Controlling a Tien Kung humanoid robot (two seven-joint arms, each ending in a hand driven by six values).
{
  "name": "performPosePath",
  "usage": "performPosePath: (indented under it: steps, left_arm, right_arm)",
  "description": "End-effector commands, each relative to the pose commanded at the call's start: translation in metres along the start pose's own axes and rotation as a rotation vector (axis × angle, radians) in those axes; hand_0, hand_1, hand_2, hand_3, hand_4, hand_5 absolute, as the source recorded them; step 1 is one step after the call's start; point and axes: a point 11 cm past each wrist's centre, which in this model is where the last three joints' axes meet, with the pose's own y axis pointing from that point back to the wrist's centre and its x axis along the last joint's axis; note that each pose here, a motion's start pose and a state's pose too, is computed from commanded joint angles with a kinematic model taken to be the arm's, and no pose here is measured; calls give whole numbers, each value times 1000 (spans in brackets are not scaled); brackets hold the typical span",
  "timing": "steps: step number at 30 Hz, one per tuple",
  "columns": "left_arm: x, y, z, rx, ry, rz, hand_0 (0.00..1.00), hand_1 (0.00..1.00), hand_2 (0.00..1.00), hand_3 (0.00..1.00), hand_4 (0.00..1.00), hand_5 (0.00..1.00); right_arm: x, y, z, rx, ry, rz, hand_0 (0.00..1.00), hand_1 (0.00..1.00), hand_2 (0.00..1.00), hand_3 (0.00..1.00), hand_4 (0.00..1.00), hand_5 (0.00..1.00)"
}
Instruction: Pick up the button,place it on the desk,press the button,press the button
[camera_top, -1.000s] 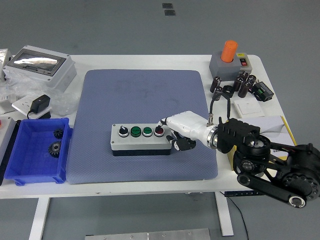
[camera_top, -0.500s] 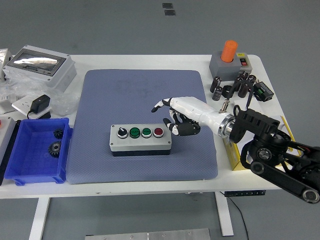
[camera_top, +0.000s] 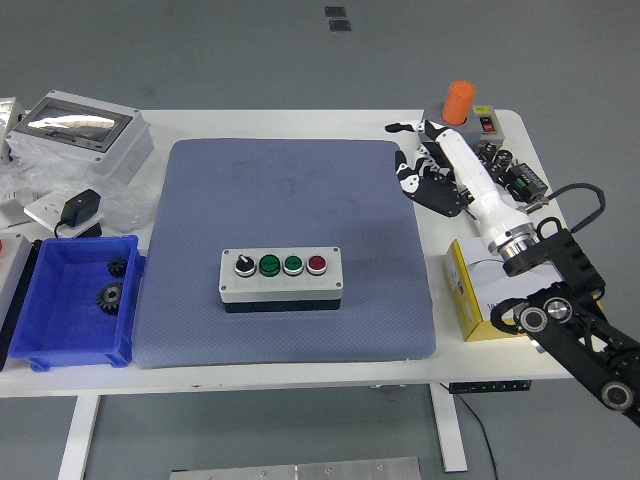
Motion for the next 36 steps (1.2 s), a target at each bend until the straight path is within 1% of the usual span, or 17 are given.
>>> performPosePath:
  steps: [1,5,6,7,9,12,13,17,21,30,31,36]
  left_arm:
    - [1,0,0,0,-1,2,699,669,647,785,574,873]
    - [5,0,-2,3,-5,8,699,669,647,785,574,873]
    - [6,0,-2,3,-6,9,699,669,647,785,574,873]
    - [6,0,-2,3,-7,10,699,669,651,785,581,870]
    - [8,1,-1,2,-10,12,699,669,651,785,581,870]
    - [10,1,0,-1,-13,15,699,669,651,785,581,870]
    - [11,1,0,-2,-14,16,700,673,654,787,581,866]
    - [13,2,2,-4,-16,20,700,673,654,787,581,866]
    - [14,2,0,-2,-7,23,700,674,654,788,582,867]
    - [7,0,-4,3,6,11,700,674,655,787,590,863]
    - [7,0,-4,3,6,11,700,674,655,788,606,866]
    - [7,0,-4,5,8,15,700,674,655,788,606,866]
  right_arm:
    - [5,4,5,-9,-24,24,747,769,812,884,828,504]
    - [21,22,27,-57,-125,111,747,769,812,884,828,504]
    - [25,24,30,-62,-141,130,747,769,812,884,828,504]
    - [28,26,31,-64,-153,148,817,821,852,898,815,507]
    - [35,28,34,-67,-170,179,817,821,852,898,815,507]
    - [39,29,36,-70,-178,197,817,821,852,898,815,507]
    - [40,29,37,-71,-179,200,817,816,841,876,803,528]
    - [42,32,41,-82,-187,214,817,816,841,876,803,528]
    - [44,36,46,-98,-192,228,807,808,825,861,792,540]
    - [48,43,57,-126,-216,263,803,806,822,855,780,540]
    - [48,44,57,-127,-216,264,805,804,821,851,774,539]
    - [49,45,60,-134,-221,273,805,804,821,851,774,539]
